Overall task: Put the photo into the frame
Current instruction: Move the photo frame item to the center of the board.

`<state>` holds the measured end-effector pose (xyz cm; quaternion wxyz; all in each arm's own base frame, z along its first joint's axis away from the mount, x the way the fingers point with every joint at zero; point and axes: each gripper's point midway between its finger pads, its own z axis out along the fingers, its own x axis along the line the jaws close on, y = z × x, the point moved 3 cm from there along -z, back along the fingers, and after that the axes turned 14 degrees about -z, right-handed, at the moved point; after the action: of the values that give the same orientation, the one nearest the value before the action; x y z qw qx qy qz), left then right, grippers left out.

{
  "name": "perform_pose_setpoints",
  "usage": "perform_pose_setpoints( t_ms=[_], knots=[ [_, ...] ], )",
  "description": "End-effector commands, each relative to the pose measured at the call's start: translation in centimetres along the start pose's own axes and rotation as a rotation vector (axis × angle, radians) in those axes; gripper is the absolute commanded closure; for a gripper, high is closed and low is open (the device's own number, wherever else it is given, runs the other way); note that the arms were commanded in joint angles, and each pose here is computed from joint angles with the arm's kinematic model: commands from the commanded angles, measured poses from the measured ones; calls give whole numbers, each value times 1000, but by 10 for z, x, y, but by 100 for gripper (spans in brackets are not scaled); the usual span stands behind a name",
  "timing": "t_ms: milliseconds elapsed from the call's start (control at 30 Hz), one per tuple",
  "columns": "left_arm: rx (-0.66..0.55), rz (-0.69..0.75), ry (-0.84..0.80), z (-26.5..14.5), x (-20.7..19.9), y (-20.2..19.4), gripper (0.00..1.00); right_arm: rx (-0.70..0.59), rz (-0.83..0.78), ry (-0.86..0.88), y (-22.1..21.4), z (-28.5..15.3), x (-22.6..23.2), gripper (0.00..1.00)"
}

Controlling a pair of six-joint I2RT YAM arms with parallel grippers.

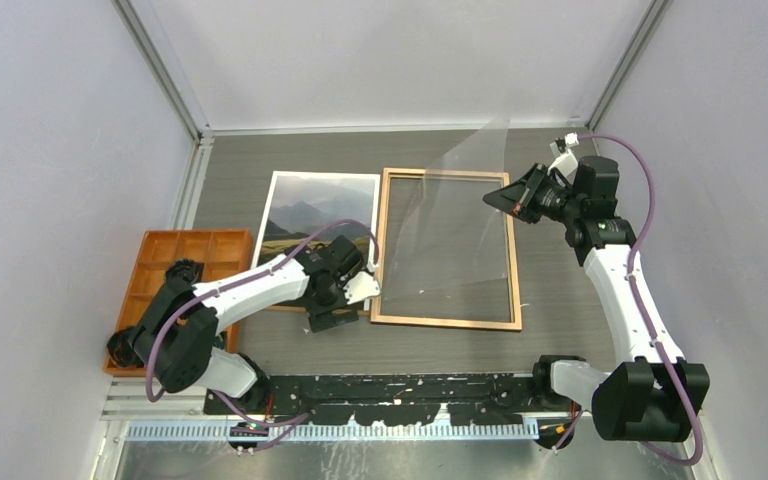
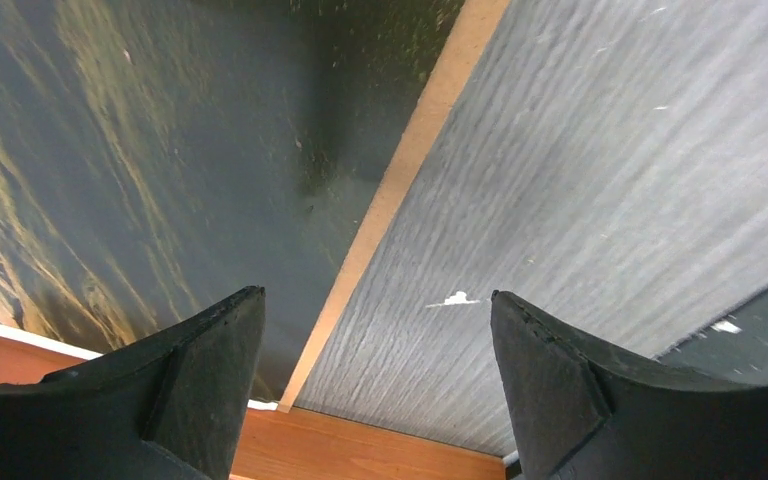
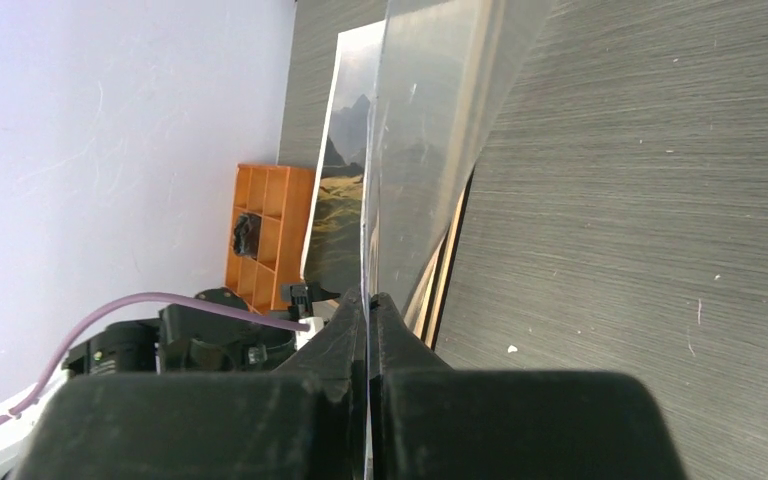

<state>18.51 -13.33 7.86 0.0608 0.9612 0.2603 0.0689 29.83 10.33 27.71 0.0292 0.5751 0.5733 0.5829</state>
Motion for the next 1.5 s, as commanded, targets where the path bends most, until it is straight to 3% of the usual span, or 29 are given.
perform_pose_setpoints(
  t_ms=[0, 367, 800, 1000, 1233, 1467],
  knots=[
    [-76, -19, 156, 16, 22, 12, 16, -60, -55, 43, 18, -6, 13, 99],
    [-19, -41, 364, 52, 64, 19, 18, -62, -52, 37, 14, -14, 13, 99],
    [-28, -140, 522, 49, 146, 48, 19, -51, -26, 43, 2, -16, 5, 99],
    [-78, -278, 393, 19, 148, 63, 18, -60, -23, 66, 6, -16, 9, 99],
    [-245, -483, 127, -44, 151, 97, 17, -72, -10, 172, 18, -12, 27, 99],
    [-278, -573, 118, -49, 170, 106, 18, -22, -16, 236, 8, 2, 27, 99]
  ],
)
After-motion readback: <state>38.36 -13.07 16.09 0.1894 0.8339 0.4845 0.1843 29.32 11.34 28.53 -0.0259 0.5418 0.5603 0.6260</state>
